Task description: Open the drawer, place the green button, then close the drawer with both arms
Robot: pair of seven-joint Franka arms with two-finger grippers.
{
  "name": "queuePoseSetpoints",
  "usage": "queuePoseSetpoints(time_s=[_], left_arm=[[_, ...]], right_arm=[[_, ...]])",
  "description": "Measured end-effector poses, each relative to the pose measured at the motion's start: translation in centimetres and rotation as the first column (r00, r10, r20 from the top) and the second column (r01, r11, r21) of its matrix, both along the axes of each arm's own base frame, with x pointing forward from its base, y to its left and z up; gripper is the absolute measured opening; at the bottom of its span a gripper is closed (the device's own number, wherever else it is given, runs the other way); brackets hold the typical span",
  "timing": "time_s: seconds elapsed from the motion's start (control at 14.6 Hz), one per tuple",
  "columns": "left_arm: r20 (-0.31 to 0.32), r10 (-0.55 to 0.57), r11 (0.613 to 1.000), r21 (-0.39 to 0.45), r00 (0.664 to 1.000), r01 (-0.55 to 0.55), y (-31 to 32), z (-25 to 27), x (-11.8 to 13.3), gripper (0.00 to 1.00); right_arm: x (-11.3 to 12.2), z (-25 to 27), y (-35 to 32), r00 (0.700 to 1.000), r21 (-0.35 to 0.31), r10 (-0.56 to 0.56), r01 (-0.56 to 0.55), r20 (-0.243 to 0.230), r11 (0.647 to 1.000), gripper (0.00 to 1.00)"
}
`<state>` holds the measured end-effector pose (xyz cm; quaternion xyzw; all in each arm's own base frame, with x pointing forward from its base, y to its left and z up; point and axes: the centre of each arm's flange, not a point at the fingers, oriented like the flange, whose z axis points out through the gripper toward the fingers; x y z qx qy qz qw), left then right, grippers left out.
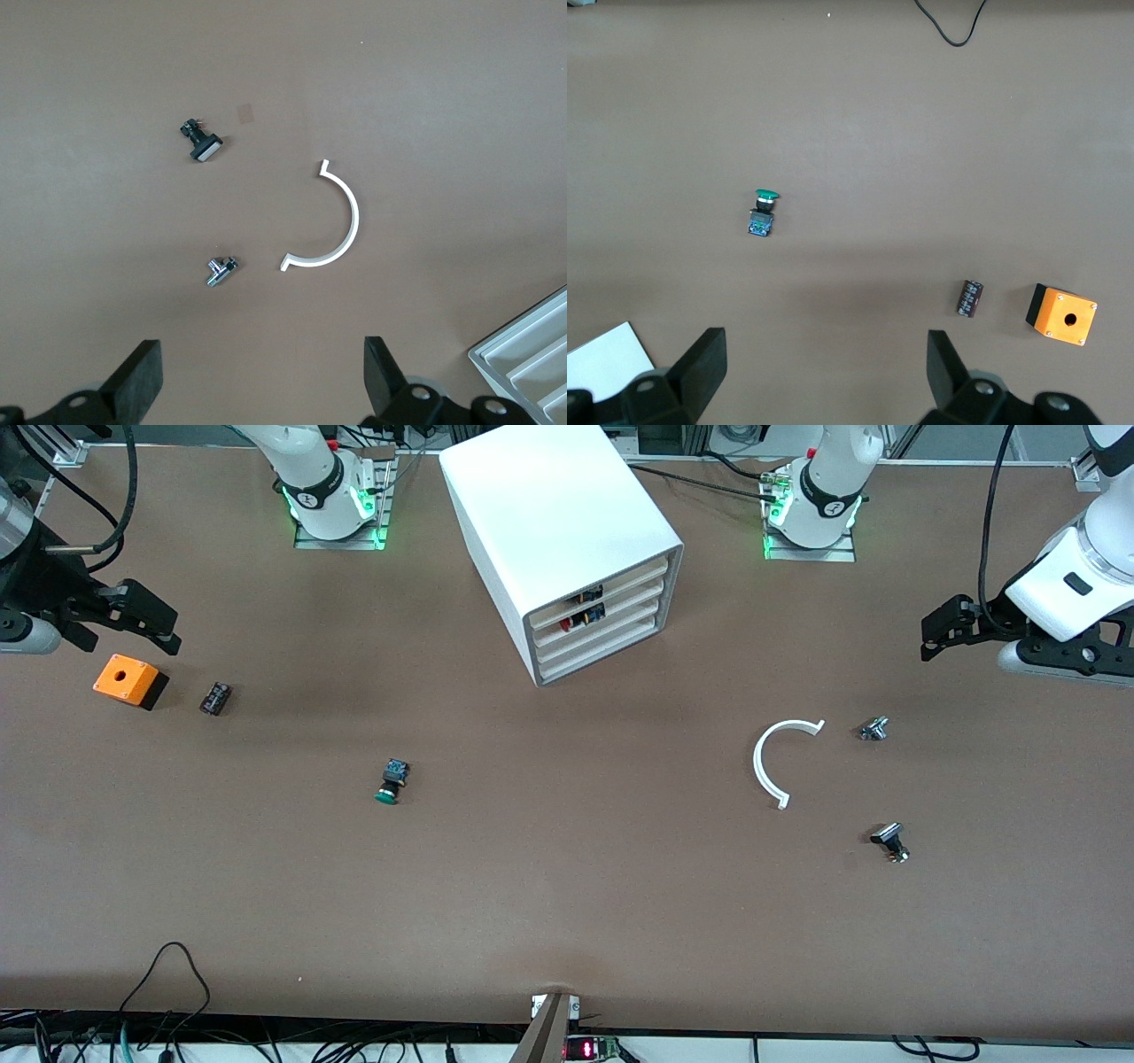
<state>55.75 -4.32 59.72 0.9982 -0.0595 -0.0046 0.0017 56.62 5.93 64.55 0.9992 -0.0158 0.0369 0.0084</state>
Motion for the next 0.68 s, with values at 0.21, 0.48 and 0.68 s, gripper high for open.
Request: queuePoseSetpoints(time_s=[0.21,0.48,0.68], left_arm=[[-0.001,-0.001,1.0,0.0,1.0,0.001,0.0,0.0,0.0,1.0],[-0.002,-0.001,1.0,0.0,1.0,0.001,0.0,0.0,0.0,1.0],[-0.002,-0.002,1.0,0.0,1.0,0.002,0.0,0.0,0.0,1.0]], right_arm=[[0.1,0.1,0.0,1.0,0.002,-0.01,0.01,0.009,1.0,1.0],[0.2,-0.3,0.0,1.0,-0.007,-0.016,0.016,0.003,1.0,1.0],[1.4,-4.5,0.3,0.997,-0.025,-0.01,0.009,-0.077,1.0,1.0]])
